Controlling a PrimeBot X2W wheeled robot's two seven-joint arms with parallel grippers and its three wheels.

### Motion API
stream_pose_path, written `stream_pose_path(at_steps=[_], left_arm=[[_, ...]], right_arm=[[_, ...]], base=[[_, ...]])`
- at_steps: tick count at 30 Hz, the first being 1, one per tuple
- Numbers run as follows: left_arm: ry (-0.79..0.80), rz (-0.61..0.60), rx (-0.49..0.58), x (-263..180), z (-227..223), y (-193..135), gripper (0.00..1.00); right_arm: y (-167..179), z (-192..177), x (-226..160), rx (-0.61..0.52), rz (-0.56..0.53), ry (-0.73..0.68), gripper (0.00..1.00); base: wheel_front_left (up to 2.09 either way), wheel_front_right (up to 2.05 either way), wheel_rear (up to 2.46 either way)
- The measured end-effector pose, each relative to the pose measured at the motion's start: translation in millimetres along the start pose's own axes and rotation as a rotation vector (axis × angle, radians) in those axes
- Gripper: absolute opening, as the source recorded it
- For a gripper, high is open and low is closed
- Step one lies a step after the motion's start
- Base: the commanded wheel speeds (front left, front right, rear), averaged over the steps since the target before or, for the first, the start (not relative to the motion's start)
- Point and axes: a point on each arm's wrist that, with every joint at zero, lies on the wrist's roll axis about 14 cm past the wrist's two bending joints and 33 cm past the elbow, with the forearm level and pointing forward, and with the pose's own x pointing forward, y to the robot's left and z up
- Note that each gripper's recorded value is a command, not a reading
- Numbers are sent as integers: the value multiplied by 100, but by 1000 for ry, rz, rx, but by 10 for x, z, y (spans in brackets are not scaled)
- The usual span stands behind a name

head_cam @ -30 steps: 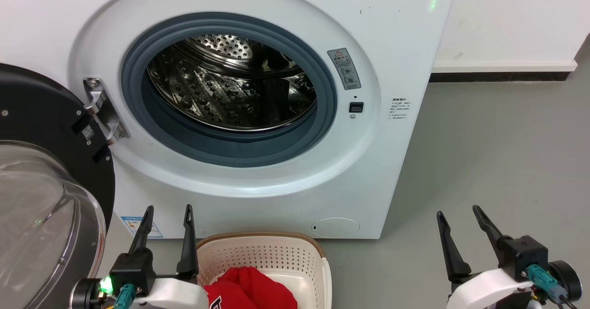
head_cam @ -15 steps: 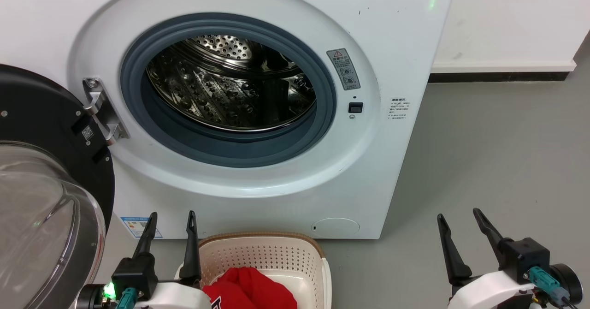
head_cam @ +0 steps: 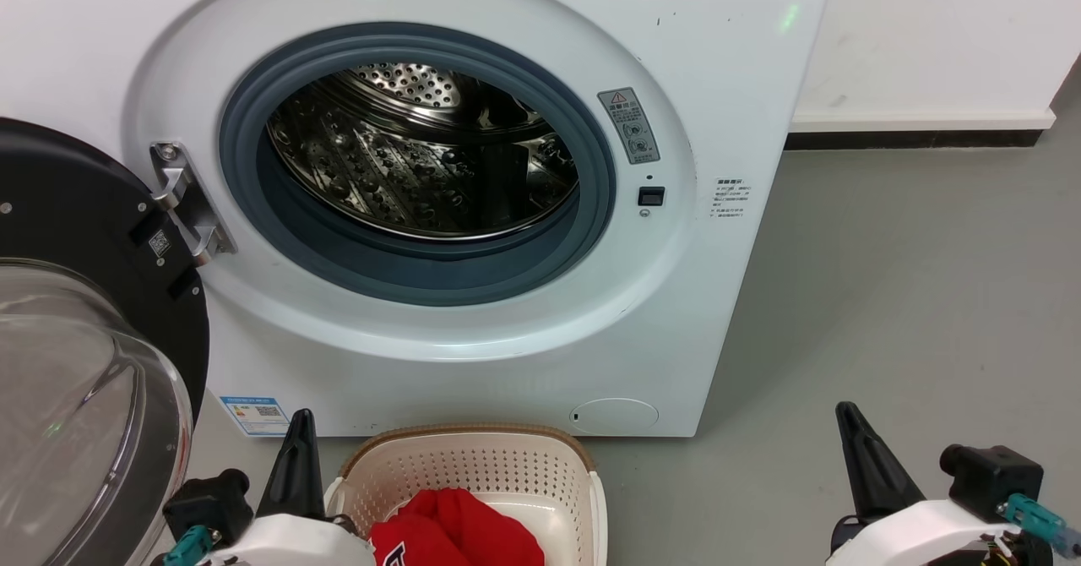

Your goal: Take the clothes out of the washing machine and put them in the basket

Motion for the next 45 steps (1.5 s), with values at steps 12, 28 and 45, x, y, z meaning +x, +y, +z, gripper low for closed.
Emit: stream_pose_path(at_steps=[12, 28, 45], left_arm=[[29, 27, -219, 41, -19, 45, 0], [63, 49, -510, 96, -44, 92, 0], [72, 51, -753, 157, -21, 108, 0]], right_arm=[[-61, 42, 57, 221, -17, -19, 0], [-140, 92, 135, 514, -34, -39, 0], [-208, 124, 192, 757, -46, -57, 0]], base=[[0, 0, 0], [0, 0, 0], [0, 0, 0]])
